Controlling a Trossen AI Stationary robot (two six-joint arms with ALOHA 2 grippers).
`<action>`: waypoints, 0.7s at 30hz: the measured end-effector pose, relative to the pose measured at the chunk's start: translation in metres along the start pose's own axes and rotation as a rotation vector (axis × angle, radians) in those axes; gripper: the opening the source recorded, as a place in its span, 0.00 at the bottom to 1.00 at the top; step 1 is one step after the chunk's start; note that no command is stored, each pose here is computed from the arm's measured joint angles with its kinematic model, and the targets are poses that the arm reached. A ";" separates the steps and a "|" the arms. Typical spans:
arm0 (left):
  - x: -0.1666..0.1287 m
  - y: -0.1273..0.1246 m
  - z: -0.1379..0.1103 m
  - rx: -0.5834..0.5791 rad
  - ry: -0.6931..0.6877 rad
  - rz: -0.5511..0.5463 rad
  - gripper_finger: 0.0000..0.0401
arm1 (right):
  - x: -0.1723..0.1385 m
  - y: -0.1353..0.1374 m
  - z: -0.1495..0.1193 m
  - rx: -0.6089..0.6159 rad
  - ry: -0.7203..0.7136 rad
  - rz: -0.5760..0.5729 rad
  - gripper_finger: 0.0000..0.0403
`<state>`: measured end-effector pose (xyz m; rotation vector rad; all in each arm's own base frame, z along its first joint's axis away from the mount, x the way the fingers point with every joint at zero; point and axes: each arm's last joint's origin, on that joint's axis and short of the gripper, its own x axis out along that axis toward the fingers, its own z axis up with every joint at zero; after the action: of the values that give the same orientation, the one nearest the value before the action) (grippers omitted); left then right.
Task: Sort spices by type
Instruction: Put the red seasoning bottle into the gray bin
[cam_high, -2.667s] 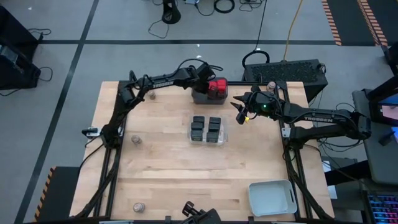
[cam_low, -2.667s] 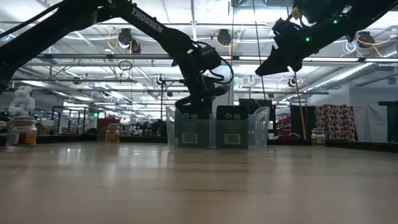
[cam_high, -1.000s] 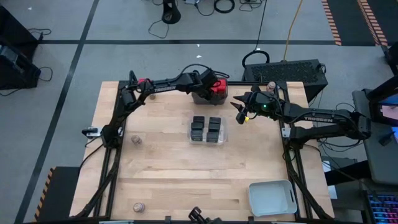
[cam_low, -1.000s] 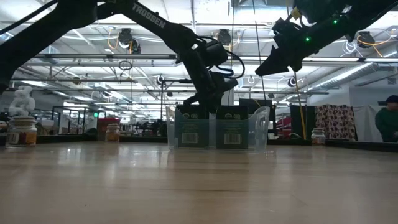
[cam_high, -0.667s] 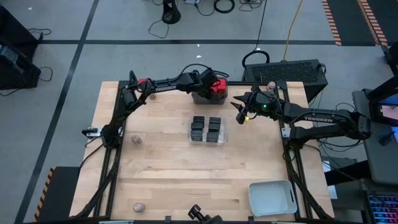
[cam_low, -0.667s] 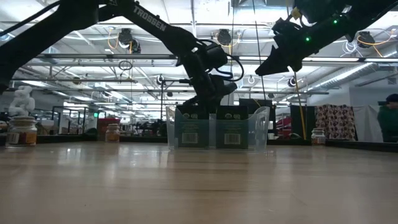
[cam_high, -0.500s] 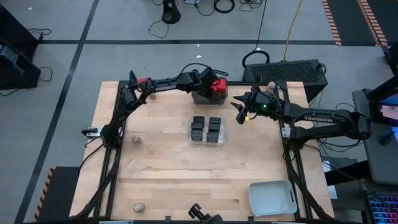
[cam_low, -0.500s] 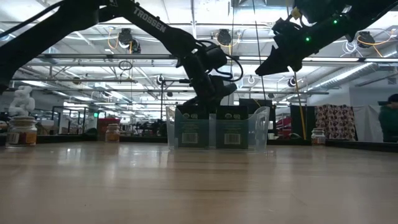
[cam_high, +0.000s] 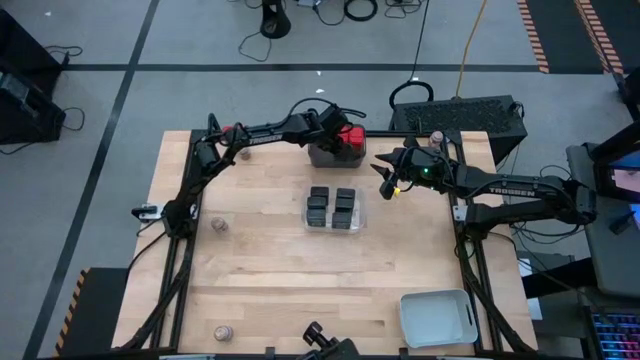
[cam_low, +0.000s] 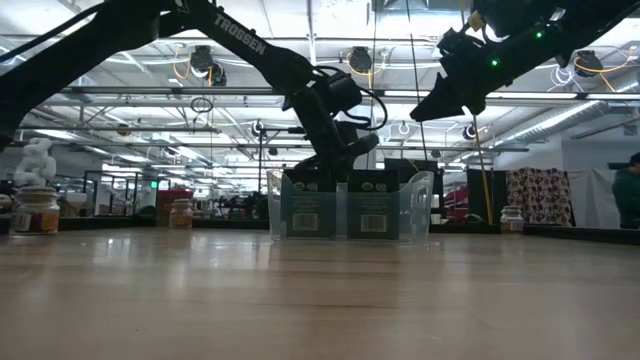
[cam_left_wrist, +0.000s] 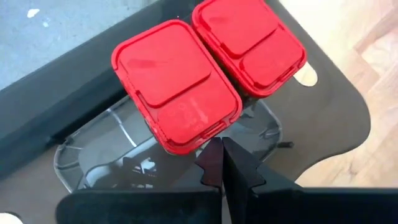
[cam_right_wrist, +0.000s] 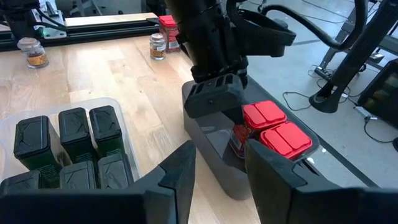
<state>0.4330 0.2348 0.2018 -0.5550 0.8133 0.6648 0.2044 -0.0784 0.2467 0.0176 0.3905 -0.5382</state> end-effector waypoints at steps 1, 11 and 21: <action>0.000 0.000 0.001 0.000 -0.007 -0.003 0.01 | 0.000 0.000 0.000 0.000 0.000 0.000 0.30; -0.005 -0.005 0.008 0.026 -0.023 -0.072 0.01 | 0.000 0.000 0.000 -0.003 0.000 0.000 0.30; -0.022 -0.001 0.012 0.137 0.055 0.090 0.01 | 0.000 0.000 0.000 -0.020 0.003 0.000 0.30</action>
<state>0.4275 0.2350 0.2264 -0.4159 0.9321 0.6735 0.2043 -0.0784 0.2464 -0.0010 0.3993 -0.5346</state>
